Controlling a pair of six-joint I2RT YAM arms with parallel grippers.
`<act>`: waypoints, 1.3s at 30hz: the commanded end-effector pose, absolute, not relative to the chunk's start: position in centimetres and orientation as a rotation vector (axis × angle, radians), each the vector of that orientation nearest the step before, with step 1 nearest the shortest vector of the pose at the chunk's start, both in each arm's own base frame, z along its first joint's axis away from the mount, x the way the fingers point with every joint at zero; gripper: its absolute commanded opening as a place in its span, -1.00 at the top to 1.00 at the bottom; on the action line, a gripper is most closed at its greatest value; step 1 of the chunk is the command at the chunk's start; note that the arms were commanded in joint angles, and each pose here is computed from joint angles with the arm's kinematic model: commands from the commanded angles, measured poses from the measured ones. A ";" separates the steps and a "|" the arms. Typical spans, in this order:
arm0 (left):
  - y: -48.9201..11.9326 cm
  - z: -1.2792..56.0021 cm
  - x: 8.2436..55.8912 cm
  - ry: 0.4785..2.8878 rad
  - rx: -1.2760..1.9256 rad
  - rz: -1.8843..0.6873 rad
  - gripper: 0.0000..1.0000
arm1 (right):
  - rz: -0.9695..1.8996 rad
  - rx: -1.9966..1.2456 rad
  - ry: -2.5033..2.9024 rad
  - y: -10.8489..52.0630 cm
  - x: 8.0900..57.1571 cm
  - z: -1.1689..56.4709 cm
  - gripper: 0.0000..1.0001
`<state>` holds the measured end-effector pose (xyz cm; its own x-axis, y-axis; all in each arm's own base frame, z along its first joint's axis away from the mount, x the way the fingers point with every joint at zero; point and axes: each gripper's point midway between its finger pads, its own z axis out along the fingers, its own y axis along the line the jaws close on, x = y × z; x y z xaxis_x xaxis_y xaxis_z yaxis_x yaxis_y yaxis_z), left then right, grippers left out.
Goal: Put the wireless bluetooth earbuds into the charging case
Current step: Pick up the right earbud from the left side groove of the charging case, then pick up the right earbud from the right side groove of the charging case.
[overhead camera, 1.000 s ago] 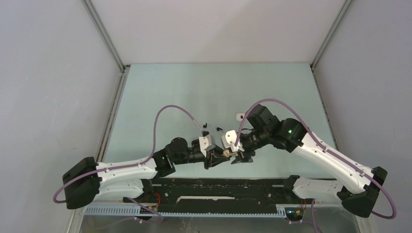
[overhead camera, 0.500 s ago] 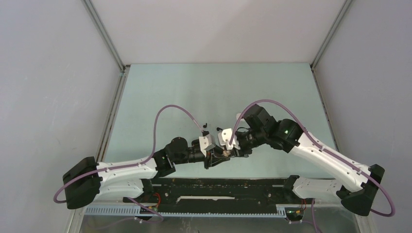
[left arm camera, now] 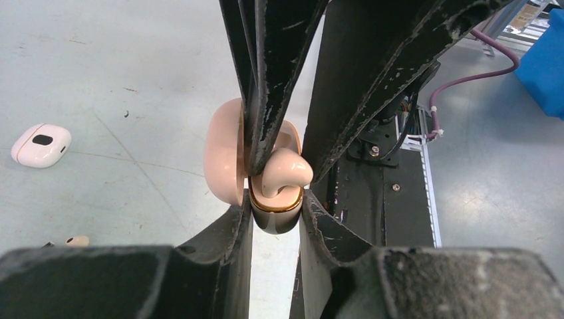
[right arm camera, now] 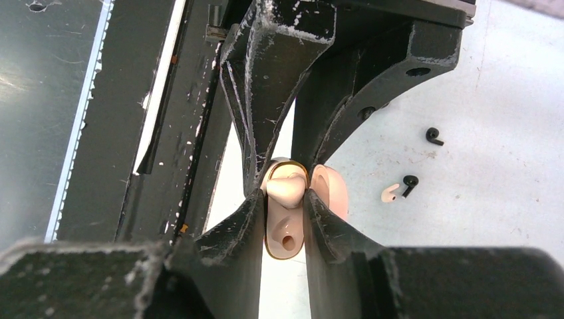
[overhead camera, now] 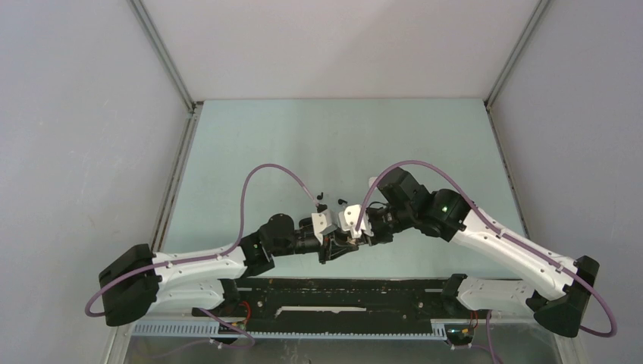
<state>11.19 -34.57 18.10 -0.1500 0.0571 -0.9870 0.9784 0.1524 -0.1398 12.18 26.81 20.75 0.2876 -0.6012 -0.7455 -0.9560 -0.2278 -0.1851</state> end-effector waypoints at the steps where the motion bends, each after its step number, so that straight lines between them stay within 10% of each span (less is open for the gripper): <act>1: -35.4 20.6 11.0 1.325 1.081 -1.197 1.00 | 0.684 -1.888 1.357 26.9 12.8 21.7 0.59; 17: -35.6 20.2 10.8 1.335 1.095 -1.206 1.00 | 0.747 -1.820 1.384 27.5 13.0 22.5 0.35; 39: -35.5 19.9 11.7 1.368 1.052 -1.170 1.00 | 0.779 -1.753 1.403 27.4 13.4 24.1 0.69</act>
<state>11.08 -35.04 17.38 -0.1561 0.0695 -0.9853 0.9801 0.1348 -0.1458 12.18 26.66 21.16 0.1849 -0.5907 -0.7854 -0.9803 -0.1676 -0.1047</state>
